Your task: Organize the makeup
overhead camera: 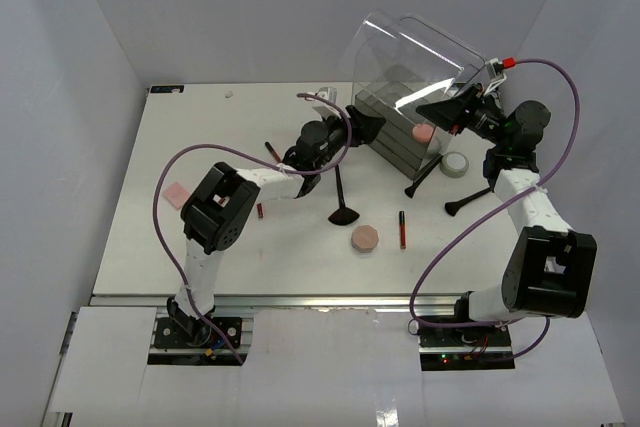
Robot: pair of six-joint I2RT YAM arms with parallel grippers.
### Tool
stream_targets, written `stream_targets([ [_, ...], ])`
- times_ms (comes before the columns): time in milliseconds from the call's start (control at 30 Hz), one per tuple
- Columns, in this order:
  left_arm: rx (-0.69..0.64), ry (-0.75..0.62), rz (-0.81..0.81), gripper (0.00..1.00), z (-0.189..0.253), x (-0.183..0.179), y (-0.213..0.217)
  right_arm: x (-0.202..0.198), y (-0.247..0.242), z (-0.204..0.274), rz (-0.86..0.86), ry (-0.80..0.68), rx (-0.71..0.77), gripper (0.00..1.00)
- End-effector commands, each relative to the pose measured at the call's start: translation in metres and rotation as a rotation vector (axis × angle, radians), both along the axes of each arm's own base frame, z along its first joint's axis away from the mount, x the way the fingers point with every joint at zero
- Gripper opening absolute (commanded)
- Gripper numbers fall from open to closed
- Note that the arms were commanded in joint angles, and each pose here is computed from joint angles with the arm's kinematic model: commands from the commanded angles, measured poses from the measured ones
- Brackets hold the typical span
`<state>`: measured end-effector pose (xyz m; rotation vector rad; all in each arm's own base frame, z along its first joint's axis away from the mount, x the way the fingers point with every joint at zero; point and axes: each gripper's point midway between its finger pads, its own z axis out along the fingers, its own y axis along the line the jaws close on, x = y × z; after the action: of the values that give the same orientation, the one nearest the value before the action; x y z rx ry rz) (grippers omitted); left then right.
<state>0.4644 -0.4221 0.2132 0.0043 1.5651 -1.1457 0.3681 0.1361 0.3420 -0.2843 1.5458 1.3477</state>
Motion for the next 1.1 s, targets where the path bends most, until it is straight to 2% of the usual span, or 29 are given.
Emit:
stream_targets([
  [0, -0.108, -0.117, -0.005, 0.82, 0.072, -0.019, 0.018, -0.021, 0.007, 0.025, 0.048, -0.158, -0.063, 0.13],
  [333, -0.128, -0.189, 0.002, 0.83, 0.120, -0.016, 0.028, -0.020, 0.006, 0.017, 0.031, -0.159, -0.126, 0.14],
  [533, -0.142, -0.211, -0.008, 0.84, 0.134, -0.019, 0.033, -0.021, 0.004, 0.013, 0.023, -0.159, -0.156, 0.19],
  [633, -0.143, -0.223, -0.045, 0.84, 0.141, -0.021, 0.028, -0.021, 0.003, 0.009, 0.014, -0.166, -0.176, 0.27],
  [700, -0.146, -0.233, -0.072, 0.84, 0.145, -0.024, 0.025, -0.022, 0.003, 0.007, 0.016, -0.162, -0.182, 0.37],
  [767, -0.156, -0.233, -0.087, 0.84, 0.148, -0.025, 0.024, -0.023, 0.003, 0.001, 0.017, -0.155, -0.206, 0.54],
  [900, -0.155, -0.237, -0.111, 0.84, 0.155, -0.028, 0.023, -0.030, -0.001, -0.012, 0.000, -0.176, -0.288, 0.70],
  [967, -0.150, -0.236, -0.118, 0.84, 0.156, -0.029, 0.024, -0.037, -0.002, -0.017, 0.001, -0.197, -0.328, 0.82],
  [1067, -0.148, -0.234, -0.128, 0.84, 0.158, -0.030, 0.025, -0.047, -0.003, -0.026, 0.012, -0.216, -0.368, 0.88],
])
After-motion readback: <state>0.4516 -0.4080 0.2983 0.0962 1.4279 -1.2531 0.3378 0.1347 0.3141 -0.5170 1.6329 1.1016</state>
